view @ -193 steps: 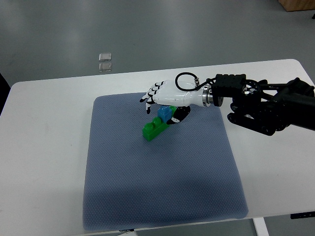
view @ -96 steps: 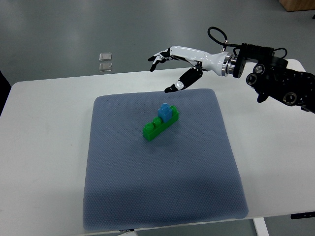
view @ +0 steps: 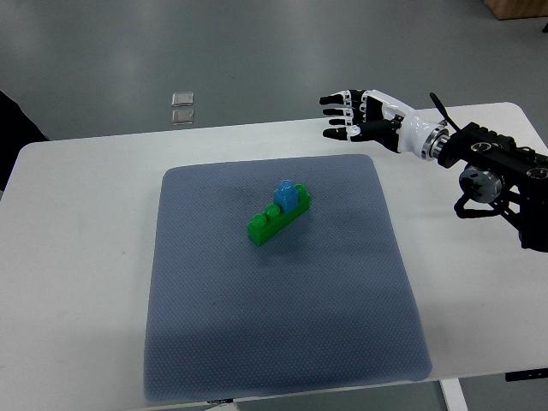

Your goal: Stack blue block on green block with right hand

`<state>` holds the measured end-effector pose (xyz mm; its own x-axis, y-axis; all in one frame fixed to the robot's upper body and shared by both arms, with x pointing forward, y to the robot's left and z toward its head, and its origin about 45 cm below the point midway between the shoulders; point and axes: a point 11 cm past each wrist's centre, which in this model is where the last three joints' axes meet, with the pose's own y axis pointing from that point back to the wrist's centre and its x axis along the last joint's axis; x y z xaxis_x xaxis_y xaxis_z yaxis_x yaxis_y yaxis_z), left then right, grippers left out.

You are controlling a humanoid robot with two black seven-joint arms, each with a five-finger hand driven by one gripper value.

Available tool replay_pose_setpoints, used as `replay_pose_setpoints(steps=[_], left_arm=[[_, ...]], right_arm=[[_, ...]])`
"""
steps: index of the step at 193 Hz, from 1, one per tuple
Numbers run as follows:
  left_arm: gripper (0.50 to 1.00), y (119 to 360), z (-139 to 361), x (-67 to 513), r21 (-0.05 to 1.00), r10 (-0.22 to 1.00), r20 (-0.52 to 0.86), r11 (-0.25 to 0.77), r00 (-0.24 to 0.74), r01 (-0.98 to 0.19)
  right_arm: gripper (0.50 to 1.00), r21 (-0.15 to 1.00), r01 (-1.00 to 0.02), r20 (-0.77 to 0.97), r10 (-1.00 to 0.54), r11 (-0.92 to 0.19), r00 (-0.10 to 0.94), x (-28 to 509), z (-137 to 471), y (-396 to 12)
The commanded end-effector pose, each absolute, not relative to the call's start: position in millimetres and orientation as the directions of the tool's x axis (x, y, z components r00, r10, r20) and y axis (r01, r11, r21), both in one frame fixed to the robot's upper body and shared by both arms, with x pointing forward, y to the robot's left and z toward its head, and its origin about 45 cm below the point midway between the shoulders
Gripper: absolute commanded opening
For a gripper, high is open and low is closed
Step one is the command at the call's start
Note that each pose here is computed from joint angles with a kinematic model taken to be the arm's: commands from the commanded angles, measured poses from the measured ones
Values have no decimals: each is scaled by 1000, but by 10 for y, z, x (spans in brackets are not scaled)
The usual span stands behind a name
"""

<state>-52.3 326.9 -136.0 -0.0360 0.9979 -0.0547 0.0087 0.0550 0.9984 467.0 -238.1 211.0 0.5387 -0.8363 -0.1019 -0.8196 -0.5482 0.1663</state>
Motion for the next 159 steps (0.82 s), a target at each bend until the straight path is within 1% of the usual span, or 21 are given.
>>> replay_pose_setpoints(steps=[1, 19, 38, 62, 67, 77, 127, 159], left_arm=[[1000, 3267, -1360, -523, 998, 998, -56, 57, -36, 9], [1000, 3269, -1360, -523, 998, 998, -55, 55, -36, 9], [1000, 3269, -1360, -523, 998, 998, -55, 55, -36, 9], [1000, 3269, -1360, -523, 998, 998, -55, 55, -36, 9], [1000, 3269, -1360, -523, 998, 998, -55, 55, -36, 9], [1000, 3269, -1360, -523, 998, 998, -55, 55, -36, 9], [1000, 3269, -1360, -523, 998, 998, -55, 55, -36, 9], [1000, 3269, -1360, -523, 998, 998, -55, 55, -36, 9]], right_arm=[[901, 198, -836, -213, -855, -512, 473, 4634, 1979, -2461], [901, 217, -832, -287, -848, -511, 446, 4590, 1896, -2471], [901, 226, -829, -323, -842, -512, 432, 4545, 1811, -2447], [901, 233, -827, -326, -842, -511, 429, 4518, 1768, -2452], [917, 233, -830, -324, -845, -507, 426, 4521, 1768, -2457], [921, 236, -828, -323, -845, -508, 426, 4515, 1756, -2461], [921, 235, -826, -321, -843, -511, 431, 4515, 1764, -2459], [921, 238, -837, -318, -854, -493, 412, 4524, 1755, -2475]])
